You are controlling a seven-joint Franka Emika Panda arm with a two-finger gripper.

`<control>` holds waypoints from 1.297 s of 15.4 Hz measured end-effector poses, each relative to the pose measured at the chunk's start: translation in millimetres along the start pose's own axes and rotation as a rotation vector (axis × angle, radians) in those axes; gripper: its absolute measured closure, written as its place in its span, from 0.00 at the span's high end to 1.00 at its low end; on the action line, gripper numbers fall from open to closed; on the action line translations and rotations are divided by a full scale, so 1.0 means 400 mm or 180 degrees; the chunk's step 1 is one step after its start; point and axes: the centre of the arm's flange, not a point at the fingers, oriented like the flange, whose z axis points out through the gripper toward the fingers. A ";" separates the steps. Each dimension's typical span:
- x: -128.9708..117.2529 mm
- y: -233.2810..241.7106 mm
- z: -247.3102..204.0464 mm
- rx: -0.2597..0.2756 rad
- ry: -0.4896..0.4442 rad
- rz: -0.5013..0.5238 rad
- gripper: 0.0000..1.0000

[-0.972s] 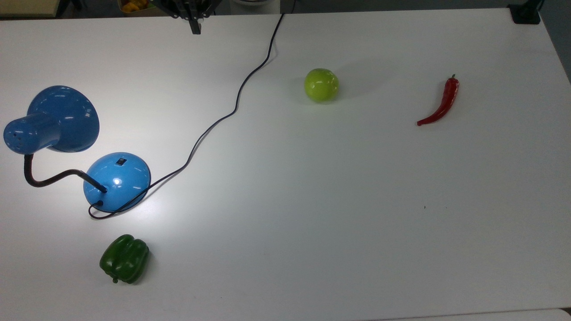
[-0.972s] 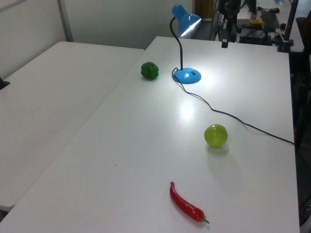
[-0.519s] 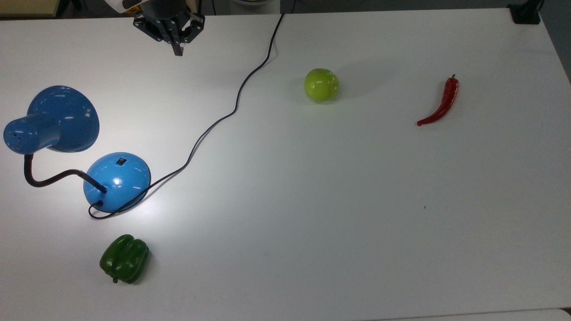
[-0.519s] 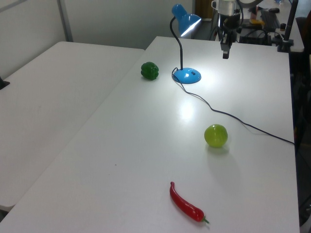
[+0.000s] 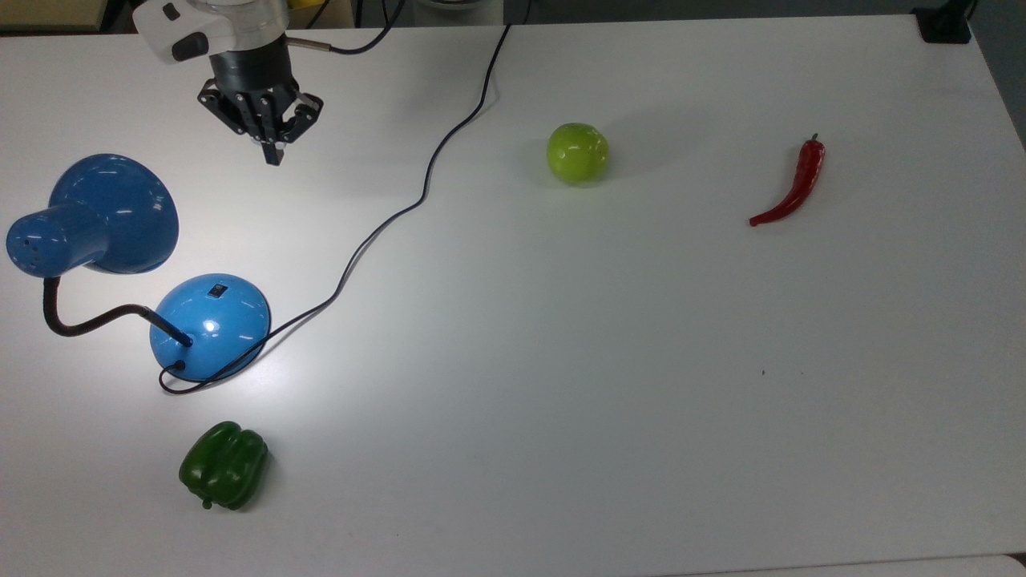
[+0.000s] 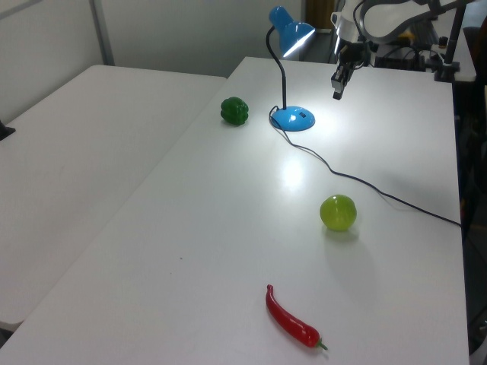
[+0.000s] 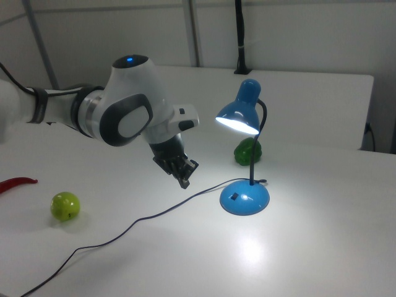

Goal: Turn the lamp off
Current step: 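Move the gripper down toward the switch on the blue lamp base, then press down on the lamp base switch with the gripper fingertips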

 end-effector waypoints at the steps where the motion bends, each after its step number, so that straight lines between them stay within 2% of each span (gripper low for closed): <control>1: 0.004 0.008 0.018 -0.0020 0.0053 0.0018 0.01; 6: 0.047 0.023 0.109 -0.0138 0.0496 0.0170 0.01; 12: 0.068 0.051 0.204 -0.0243 0.0837 0.0217 0.01; 20: 0.103 0.074 0.284 -0.0305 0.0913 0.0287 0.01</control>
